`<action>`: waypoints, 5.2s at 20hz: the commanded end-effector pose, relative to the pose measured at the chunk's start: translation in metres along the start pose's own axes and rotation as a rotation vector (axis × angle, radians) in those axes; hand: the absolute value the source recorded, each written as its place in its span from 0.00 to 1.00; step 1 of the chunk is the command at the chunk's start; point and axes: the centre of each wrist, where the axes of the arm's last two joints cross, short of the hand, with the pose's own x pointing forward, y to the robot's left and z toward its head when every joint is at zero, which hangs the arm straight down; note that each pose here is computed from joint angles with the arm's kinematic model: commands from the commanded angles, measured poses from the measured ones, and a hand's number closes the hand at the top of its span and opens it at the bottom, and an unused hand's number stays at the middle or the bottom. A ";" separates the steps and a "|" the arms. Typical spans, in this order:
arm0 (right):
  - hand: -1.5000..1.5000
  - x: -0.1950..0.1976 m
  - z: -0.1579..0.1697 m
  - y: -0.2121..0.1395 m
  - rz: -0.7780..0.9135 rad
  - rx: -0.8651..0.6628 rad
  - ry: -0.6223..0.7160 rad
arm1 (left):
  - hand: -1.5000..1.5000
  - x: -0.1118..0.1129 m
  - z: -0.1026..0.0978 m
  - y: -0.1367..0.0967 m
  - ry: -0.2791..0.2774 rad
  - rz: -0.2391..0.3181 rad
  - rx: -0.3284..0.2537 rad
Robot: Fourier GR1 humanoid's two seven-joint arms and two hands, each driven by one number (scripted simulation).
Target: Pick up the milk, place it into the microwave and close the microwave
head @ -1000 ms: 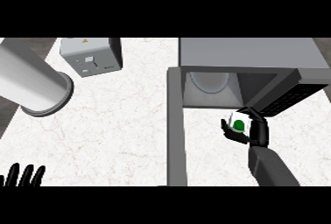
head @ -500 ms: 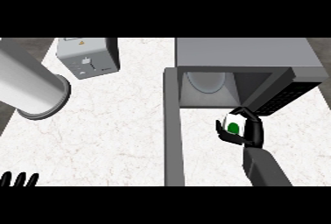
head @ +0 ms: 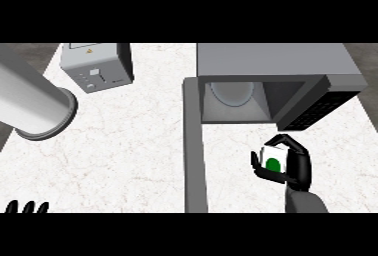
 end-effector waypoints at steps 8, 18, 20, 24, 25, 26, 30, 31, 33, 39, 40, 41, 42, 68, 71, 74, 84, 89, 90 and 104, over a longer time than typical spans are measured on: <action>1.00 0.084 0.015 -0.021 -0.250 0.073 -0.019 | 0.00 0.009 0.003 0.003 0.011 0.001 0.022; 1.00 0.114 -0.012 0.035 -0.192 0.044 -0.026 | 0.00 0.014 0.015 0.011 -0.009 -0.013 0.046; 1.00 0.114 -0.026 0.051 -0.152 0.045 -0.023 | 0.00 0.014 0.007 0.002 -0.026 -0.010 0.040; 1.00 0.100 -0.029 0.063 -0.143 0.068 0.003 | 0.00 -0.004 -0.005 0.011 0.011 -0.012 0.046; 1.00 0.089 -0.046 0.073 -0.125 0.064 0.015 | 0.00 -0.005 0.007 -0.003 0.006 -0.002 0.036; 1.00 0.096 -0.059 0.087 -0.114 0.077 -0.003 | 0.00 -0.009 -0.007 0.015 -0.007 -0.029 0.046; 1.00 0.086 -0.069 0.097 -0.019 0.026 0.066 | 0.00 0.001 0.000 0.028 -0.012 -0.029 0.030; 1.00 0.056 -0.050 0.083 -0.009 0.045 0.079 | 0.00 0.007 -0.007 0.002 0.002 -0.017 0.050; 1.00 0.061 -0.081 0.100 -0.016 0.032 0.112 | 0.00 -0.002 0.006 0.025 0.014 -0.008 0.028; 1.00 0.025 -0.090 0.098 0.004 -0.017 0.143 | 0.00 -0.001 0.009 0.042 0.001 -0.007 0.022; 1.00 0.038 -0.116 0.111 -0.003 -0.001 0.154 | 0.00 -0.003 0.001 0.034 0.018 -0.015 0.012; 1.00 0.031 -0.121 0.096 0.023 -0.010 0.139 | 0.00 -0.006 0.009 0.032 0.004 -0.008 0.052; 1.00 0.029 -0.117 0.108 0.040 -0.001 0.160 | 0.00 0.000 -0.003 0.019 -0.002 -0.009 0.032; 1.00 0.045 -0.197 0.048 0.347 -0.137 -0.034 | 0.00 -0.009 -0.006 0.034 -0.005 0.008 -0.033; 1.00 0.043 -0.193 0.050 0.378 -0.148 -0.078 | 0.00 -0.008 -0.010 0.039 0.000 0.016 -0.031; 1.00 0.047 -0.201 0.044 0.496 -0.206 -0.114 | 0.00 -0.012 -0.013 0.034 0.010 0.011 -0.047; 1.00 0.060 -0.216 0.046 0.589 -0.335 -0.122 | 0.00 -0.024 -0.022 0.038 0.024 0.018 -0.058; 0.00 -0.001 -0.148 -0.028 0.958 -0.485 0.229 | 0.00 -0.014 -0.024 0.041 -0.001 -0.007 -0.085; 0.00 0.003 -0.153 -0.016 0.991 -0.452 0.165 | 0.00 -0.017 -0.026 0.038 0.000 0.009 -0.104; 0.00 0.029 -0.172 0.063 0.814 -0.014 0.015 | 0.00 -0.022 -0.036 0.041 0.015 -0.014 -0.114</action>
